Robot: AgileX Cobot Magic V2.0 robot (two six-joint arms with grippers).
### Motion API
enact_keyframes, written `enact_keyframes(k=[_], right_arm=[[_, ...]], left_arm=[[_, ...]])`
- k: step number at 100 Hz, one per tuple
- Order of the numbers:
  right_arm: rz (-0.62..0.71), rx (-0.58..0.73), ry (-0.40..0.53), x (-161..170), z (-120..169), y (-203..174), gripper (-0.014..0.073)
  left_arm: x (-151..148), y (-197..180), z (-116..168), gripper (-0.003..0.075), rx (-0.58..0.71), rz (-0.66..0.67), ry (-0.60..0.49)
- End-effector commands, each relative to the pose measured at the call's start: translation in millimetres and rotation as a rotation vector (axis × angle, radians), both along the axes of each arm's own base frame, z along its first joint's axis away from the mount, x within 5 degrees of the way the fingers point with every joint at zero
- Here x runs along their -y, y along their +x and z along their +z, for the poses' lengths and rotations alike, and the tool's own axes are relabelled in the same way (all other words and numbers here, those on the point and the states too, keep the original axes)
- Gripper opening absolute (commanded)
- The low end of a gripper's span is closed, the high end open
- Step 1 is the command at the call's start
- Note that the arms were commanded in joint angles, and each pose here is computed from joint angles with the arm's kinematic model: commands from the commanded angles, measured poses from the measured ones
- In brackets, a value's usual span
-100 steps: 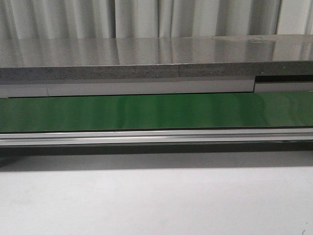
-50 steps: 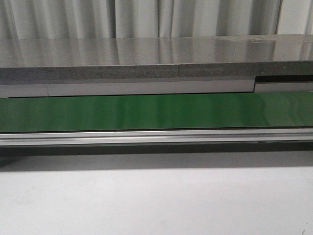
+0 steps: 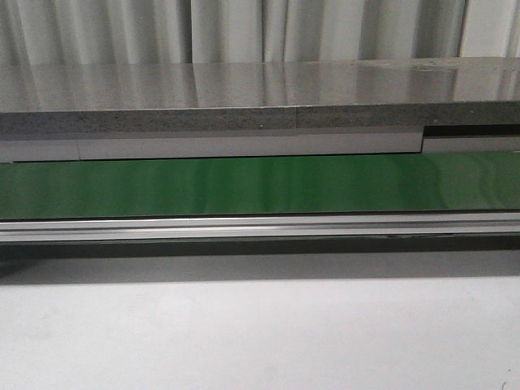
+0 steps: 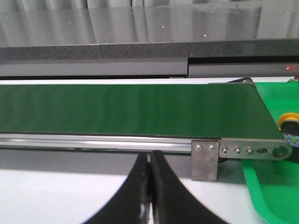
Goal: Move button from left to right
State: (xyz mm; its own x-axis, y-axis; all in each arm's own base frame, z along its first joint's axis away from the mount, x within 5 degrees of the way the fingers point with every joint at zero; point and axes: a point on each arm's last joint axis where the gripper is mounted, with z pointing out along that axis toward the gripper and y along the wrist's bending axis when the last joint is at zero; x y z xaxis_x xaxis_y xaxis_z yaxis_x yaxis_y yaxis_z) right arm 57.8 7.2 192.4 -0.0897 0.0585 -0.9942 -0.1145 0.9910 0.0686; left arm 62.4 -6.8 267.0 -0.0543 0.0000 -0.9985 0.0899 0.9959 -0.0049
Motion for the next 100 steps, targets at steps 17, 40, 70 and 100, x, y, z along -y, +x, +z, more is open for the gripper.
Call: enact_keyframes(k=[17,40,70,100], right_arm=[[-0.072,0.146,0.016,4.4,16.2,0.8,-0.0067],[-0.086,0.152,0.016,5.2,16.7,0.8,-0.0067],[-0.086,0.147,0.015,5.2,16.3,0.8,-0.0067],[-0.086,0.143,0.015,5.2,15.9,0.9,-0.0067]], left_arm=[[-0.7,-0.3,15.7,-0.0020,0.098,0.004,-0.017],[-0.7,-0.3,15.7,-0.0020,0.098,0.004,-0.017],[-0.7,-0.3,15.7,-0.0020,0.098,0.004,-0.017],[-0.7,-0.3,15.7,-0.0020,0.098,0.004,-0.017]])
